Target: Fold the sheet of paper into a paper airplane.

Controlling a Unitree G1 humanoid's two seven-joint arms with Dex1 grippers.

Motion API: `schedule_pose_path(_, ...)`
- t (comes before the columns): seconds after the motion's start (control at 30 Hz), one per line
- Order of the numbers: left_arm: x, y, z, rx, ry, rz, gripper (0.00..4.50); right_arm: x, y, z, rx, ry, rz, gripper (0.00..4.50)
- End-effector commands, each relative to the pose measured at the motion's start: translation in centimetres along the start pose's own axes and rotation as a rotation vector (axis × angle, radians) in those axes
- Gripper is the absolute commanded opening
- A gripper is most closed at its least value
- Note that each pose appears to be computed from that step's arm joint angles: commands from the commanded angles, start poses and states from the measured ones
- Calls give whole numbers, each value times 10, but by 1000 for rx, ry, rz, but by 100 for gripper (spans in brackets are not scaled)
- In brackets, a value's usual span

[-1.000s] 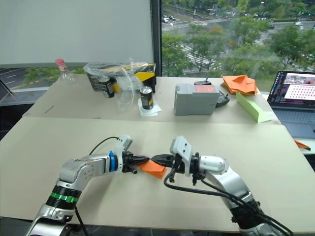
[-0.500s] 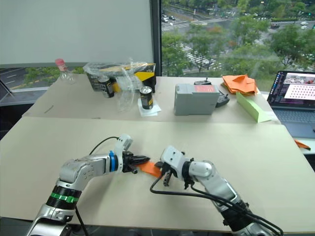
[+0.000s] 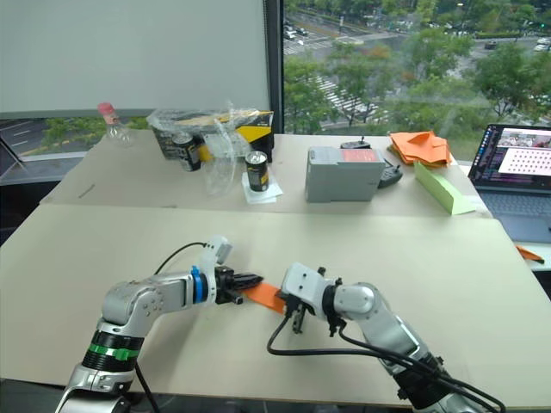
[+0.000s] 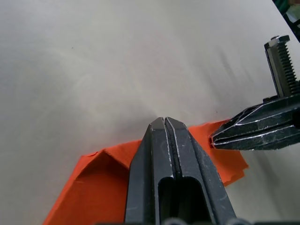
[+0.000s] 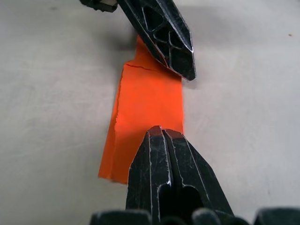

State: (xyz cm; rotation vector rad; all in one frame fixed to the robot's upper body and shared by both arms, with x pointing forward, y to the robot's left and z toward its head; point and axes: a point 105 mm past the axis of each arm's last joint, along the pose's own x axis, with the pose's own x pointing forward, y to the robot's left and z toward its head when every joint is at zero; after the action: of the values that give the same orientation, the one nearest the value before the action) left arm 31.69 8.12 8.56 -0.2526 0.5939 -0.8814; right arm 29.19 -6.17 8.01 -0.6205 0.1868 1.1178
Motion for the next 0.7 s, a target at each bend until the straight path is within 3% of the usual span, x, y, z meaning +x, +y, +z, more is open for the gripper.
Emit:
schedule_pose_path(0.03,3,-17,10,28,-29,-42,0,3,8,-16,8,64,23,2)
schedule_pose_path(0.3,11,-25,-4,33,19,-67,0,3,7,-17,9,70,8,2)
schedule_pose_path(0.7,8,2,-21,20,59,20,0,3,5,-17,7,73,0,2)
